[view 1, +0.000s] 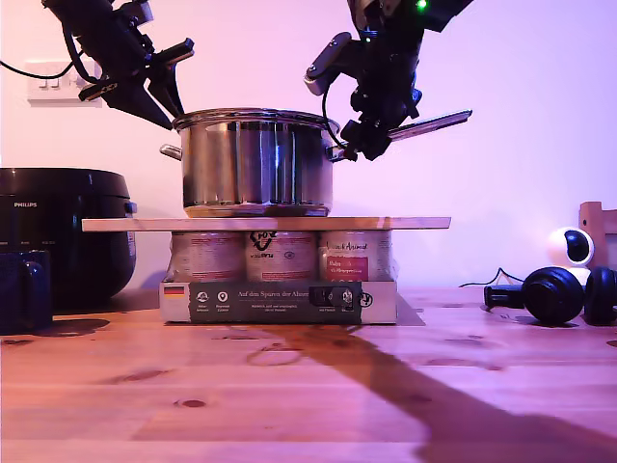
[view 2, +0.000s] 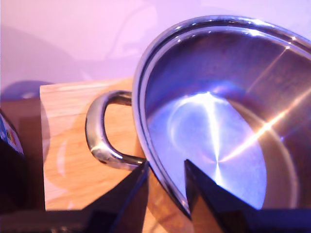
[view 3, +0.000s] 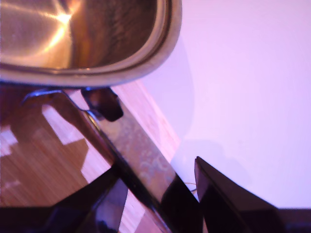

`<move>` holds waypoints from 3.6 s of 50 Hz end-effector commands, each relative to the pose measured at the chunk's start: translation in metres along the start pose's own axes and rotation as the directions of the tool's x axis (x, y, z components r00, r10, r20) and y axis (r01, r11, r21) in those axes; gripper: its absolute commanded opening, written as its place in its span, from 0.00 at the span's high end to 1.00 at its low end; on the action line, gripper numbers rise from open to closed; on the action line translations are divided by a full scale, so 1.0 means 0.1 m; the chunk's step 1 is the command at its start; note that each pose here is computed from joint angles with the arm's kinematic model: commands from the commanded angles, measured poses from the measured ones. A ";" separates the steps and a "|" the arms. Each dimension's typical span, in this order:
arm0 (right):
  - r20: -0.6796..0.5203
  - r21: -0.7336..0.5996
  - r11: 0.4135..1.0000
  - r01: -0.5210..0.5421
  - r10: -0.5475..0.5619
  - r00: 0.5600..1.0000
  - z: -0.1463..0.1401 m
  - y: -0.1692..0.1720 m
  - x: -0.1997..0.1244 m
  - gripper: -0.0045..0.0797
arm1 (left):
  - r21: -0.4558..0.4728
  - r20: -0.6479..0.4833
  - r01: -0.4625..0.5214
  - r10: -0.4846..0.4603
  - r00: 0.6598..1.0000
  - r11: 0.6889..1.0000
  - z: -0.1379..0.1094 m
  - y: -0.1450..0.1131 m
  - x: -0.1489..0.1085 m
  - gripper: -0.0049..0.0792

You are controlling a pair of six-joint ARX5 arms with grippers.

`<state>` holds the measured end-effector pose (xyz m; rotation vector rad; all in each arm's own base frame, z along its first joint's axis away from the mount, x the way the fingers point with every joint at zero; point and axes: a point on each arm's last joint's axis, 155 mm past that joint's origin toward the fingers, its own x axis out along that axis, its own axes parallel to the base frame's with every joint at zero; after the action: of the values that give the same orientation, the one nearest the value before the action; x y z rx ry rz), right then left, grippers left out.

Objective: Pick up the large pot with both hands and place it on the shelf behind you

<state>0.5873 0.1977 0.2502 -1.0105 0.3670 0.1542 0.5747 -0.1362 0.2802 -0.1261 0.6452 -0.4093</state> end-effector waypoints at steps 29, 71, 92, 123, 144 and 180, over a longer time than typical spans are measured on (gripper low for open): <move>-0.009 -0.149 0.988 0.045 -0.047 0.999 0.40 -0.23 -0.56 0.51 | -0.026 -0.010 0.068 -0.068 0.998 0.997 -0.02 -0.16 0.02 0.70; -0.066 0.053 0.987 0.151 -0.147 0.987 0.38 -0.87 -1.44 0.55 | -0.048 -0.004 0.082 -0.083 0.997 0.995 0.17 -0.43 -0.68 0.74; -0.071 0.373 0.928 0.003 0.026 0.997 0.18 -0.72 -1.75 0.96 | 0.132 0.044 0.035 -0.041 0.998 0.991 0.27 -0.80 -1.23 0.97; 0.132 0.530 0.831 -0.170 0.118 0.984 0.18 -1.11 -2.26 0.96 | 0.267 0.112 0.031 -0.063 0.992 0.963 0.36 -1.24 -1.54 0.97; 0.150 0.544 0.825 -0.154 0.086 0.985 0.04 -1.37 -2.37 0.96 | 0.286 0.164 0.042 -0.092 0.982 0.957 0.47 -1.37 -1.49 0.97; 0.117 0.576 0.799 -0.173 0.129 0.985 -0.25 -1.37 -2.36 0.96 | 0.288 -0.003 0.056 -0.058 0.998 0.956 -0.09 -1.28 -1.06 0.97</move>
<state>0.4107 0.1208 0.4353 -0.3691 0.3950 0.2138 0.4465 -0.2119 0.3768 0.1240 0.5510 -0.5610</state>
